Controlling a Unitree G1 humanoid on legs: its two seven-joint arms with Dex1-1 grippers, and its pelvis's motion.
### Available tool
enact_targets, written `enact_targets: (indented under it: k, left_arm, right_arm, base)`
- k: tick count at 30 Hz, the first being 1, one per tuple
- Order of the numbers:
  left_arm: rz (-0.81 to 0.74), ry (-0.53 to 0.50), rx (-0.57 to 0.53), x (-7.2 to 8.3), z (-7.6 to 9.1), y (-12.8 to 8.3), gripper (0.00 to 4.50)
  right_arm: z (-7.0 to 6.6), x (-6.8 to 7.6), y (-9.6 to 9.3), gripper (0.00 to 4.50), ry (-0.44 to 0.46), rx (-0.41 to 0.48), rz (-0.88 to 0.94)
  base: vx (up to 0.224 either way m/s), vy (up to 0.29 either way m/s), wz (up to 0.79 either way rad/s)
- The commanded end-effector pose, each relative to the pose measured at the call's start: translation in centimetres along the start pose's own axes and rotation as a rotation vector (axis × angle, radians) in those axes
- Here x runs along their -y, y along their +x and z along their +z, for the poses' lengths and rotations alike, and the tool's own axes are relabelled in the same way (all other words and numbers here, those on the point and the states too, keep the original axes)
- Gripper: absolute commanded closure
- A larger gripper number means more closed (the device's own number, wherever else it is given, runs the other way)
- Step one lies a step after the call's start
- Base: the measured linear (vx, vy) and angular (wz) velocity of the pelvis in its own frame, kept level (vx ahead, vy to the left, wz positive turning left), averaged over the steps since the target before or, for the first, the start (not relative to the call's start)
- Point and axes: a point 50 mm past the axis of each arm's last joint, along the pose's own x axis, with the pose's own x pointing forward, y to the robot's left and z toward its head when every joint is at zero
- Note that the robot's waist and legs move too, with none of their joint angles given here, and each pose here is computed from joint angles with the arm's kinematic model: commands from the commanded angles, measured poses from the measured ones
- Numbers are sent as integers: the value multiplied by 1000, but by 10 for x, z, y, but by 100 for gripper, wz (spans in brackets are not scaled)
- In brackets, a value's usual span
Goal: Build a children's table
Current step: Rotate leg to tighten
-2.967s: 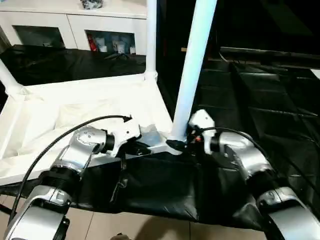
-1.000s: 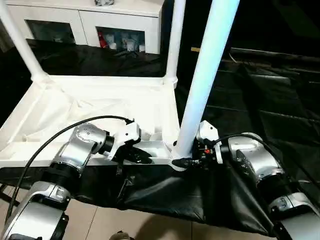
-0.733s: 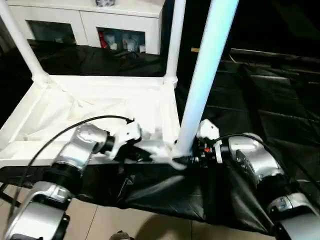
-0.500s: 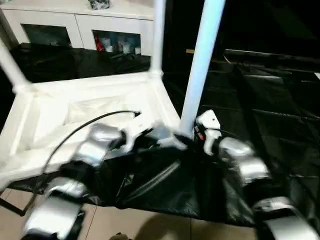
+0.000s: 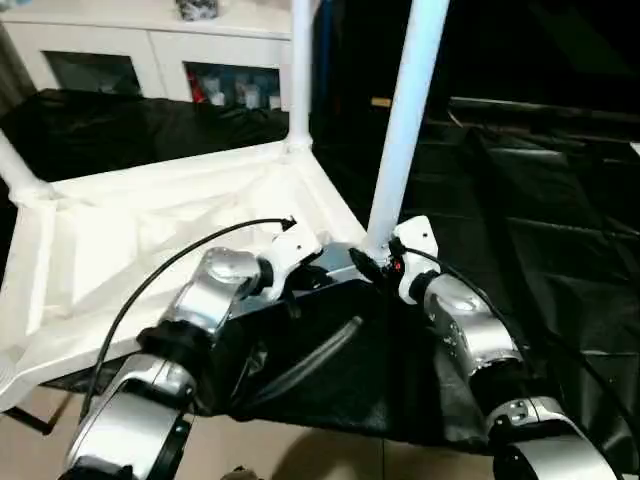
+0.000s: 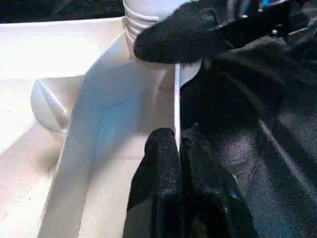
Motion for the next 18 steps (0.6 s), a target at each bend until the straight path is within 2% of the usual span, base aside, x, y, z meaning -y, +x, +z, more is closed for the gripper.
enact_targets:
  k: [1, 3, 4, 7, 11, 12, 15, 18]
  left_arm:
    - [-191, 34, 83, 23, 7, 10, 450]
    - [-211, 35, 84, 24, 6, 7, 450]
    - [-249, 38, 85, 23, 3, -1, 450]
    - [-301, 40, 85, 22, -1, -10, 450]
    - [-348, 27, 81, 19, -4, -19, 450]
    - [-363, 21, 76, 17, -5, -23, 450]
    - [-389, 17, 59, 13, -7, -30, 450]
    - [-417, 14, 43, 11, -8, -36, 450]
  right_arm:
    - [5, -26, 6, 78, -62, 3, 242]
    - [5, -23, 2, 78, -82, -2, 271]
    - [6, -19, -6, 78, -129, -10, 356]
    - [4, -16, -17, 78, -177, -45, 490]
    - [4, -13, -27, 78, -172, -82, 591]
    - [5, -13, -31, 102, -171, -91, 644]
    - [6, -14, -38, 111, -166, -122, 736]
    - [6, -16, -42, 147, -164, -144, 799]
  base:
    - [0, 0, 0]
    - [0, 0, 0]
    - [0, 0, 0]
    - [0, 0, 0]
    - [0, 0, 0]
    - [0, 0, 0]
    - [0, 0, 0]
    - [0, 0, 0]
